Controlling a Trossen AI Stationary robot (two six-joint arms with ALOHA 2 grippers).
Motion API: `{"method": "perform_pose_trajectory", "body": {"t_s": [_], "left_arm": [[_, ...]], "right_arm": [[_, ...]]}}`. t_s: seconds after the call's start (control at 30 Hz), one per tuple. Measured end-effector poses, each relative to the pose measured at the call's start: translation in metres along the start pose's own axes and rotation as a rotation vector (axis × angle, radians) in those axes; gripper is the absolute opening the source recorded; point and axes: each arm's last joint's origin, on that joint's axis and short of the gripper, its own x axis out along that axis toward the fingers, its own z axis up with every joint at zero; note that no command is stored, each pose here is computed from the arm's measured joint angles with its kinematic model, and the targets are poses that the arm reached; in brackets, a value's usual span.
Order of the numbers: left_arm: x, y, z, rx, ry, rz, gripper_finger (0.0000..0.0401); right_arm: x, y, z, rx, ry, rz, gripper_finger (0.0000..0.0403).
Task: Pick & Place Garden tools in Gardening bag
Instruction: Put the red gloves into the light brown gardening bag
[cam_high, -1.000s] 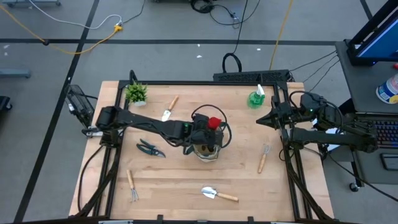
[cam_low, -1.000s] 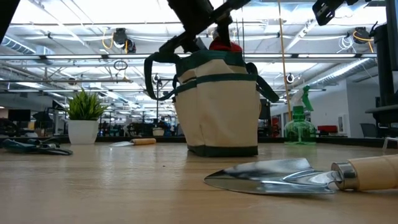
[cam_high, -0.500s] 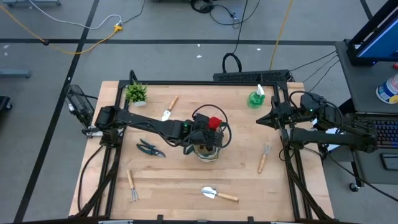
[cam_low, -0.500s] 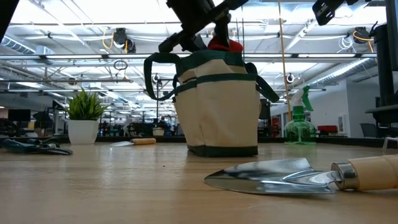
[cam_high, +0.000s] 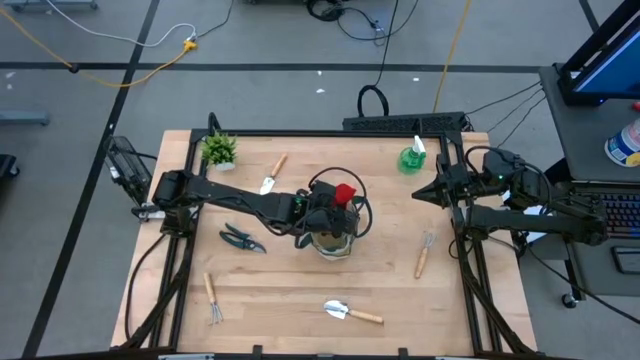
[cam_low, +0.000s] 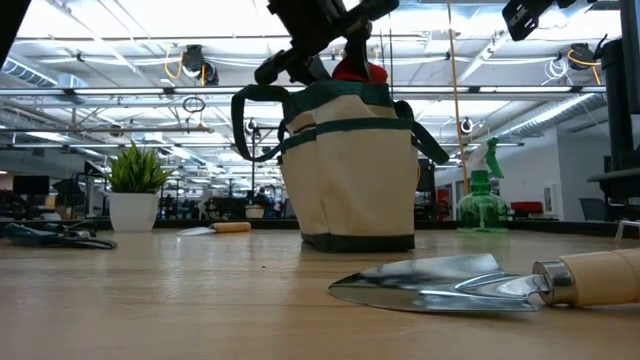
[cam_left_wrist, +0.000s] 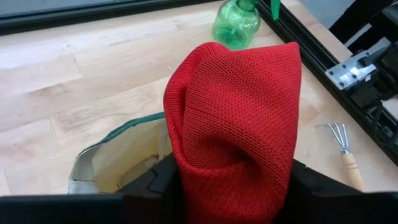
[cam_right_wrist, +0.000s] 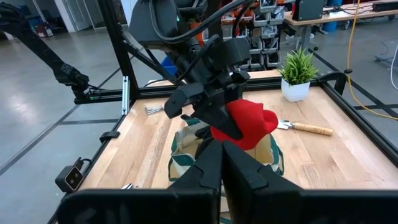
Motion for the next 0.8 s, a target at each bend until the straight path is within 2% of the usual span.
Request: {"method": "perform_pose_trajectory", "body": {"t_s": [0.23,0.37,0.5,0.8], "left_arm": [[0.000,0.000,0.000,-0.008,0.000,0.000,0.0258],[0.000,-0.001,-0.001,0.003,0.005,-0.004,0.0289],[-0.001,-0.001,-0.002,0.008,0.030,-0.019,0.0305],[-0.013,0.001,0.005,-0.007,0.050,-0.045,0.0308]], "right_arm": [[0.000,0.000,0.000,0.000,0.000,-0.001,0.0002],[0.000,0.000,0.000,-0.002,0.000,-0.001,0.0002],[0.000,0.000,0.000,-0.003,0.000,-0.001,0.0002],[0.000,0.000,0.000,-0.003,-0.001,-0.001,0.0002]]}}
